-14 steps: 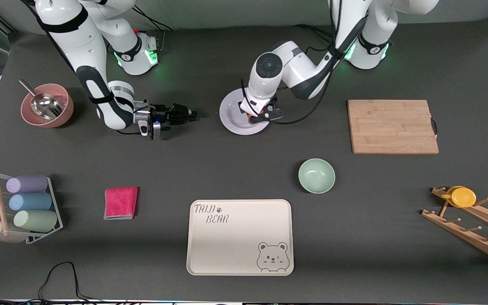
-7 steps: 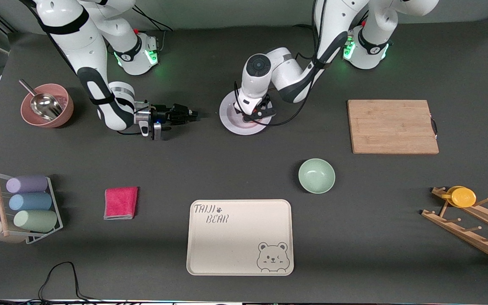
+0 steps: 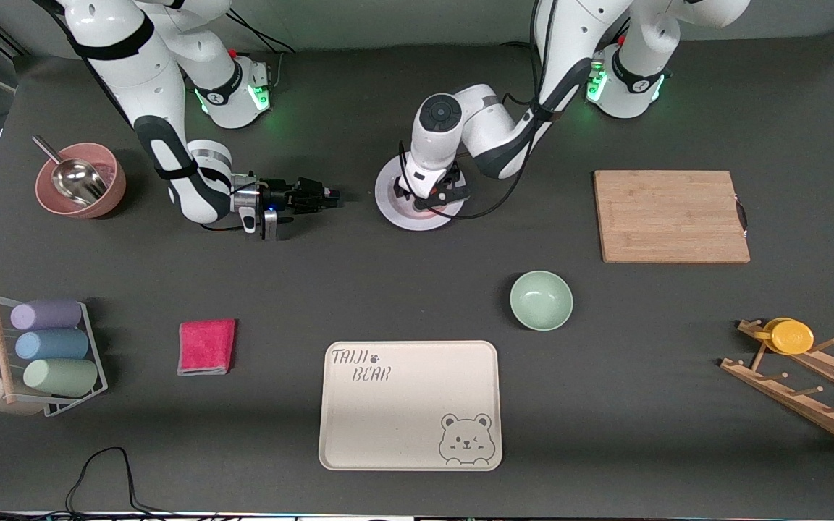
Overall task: Place orange and plate with both arms
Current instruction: 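Lower the orange onto the plate and open the left gripper, then withdraw the left gripper while the right gripper holds the plate rim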
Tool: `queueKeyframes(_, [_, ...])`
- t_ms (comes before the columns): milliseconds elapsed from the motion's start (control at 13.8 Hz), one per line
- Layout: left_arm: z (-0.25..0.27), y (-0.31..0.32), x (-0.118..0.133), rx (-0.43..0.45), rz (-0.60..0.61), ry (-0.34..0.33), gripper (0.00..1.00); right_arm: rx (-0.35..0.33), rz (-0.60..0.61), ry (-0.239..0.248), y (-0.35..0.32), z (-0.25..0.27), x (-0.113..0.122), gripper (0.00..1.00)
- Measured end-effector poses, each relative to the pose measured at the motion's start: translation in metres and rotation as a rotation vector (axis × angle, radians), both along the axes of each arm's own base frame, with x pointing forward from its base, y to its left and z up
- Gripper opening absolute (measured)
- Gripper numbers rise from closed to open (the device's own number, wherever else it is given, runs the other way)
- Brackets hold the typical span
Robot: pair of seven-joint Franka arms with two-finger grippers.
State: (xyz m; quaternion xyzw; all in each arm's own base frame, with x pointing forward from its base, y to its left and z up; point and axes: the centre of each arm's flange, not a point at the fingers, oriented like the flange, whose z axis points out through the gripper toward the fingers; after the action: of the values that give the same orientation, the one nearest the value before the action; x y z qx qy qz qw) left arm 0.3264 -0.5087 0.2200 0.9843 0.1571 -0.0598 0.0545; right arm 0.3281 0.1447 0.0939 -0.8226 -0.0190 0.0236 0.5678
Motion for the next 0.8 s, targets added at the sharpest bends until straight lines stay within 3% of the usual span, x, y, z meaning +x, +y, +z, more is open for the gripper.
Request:
queueKeyframes(217, [0.037, 0.013, 0.03, 0.083, -0.003, 0.003, 1.0, 0.015, -0.022, -0.001, 0.022, -0.001, -0.002, 0.43])
queueKeyframes(434, [0.122, 0.072, 0.106, 0.183, -0.05, 0.032, 1.0, 0.027, -0.036, -0.005, 0.048, -0.003, -0.003, 0.43])
queueKeyframes(652, [0.204, 0.16, 0.19, 0.169, -0.071, 0.029, 1.0, 0.039, -0.05, -0.013, 0.076, -0.007, -0.002, 0.43])
queueKeyframes(796, [0.24, 0.222, 0.229, 0.157, -0.099, -0.005, 1.0, 0.041, -0.043, -0.015, 0.088, -0.011, -0.002, 0.43])
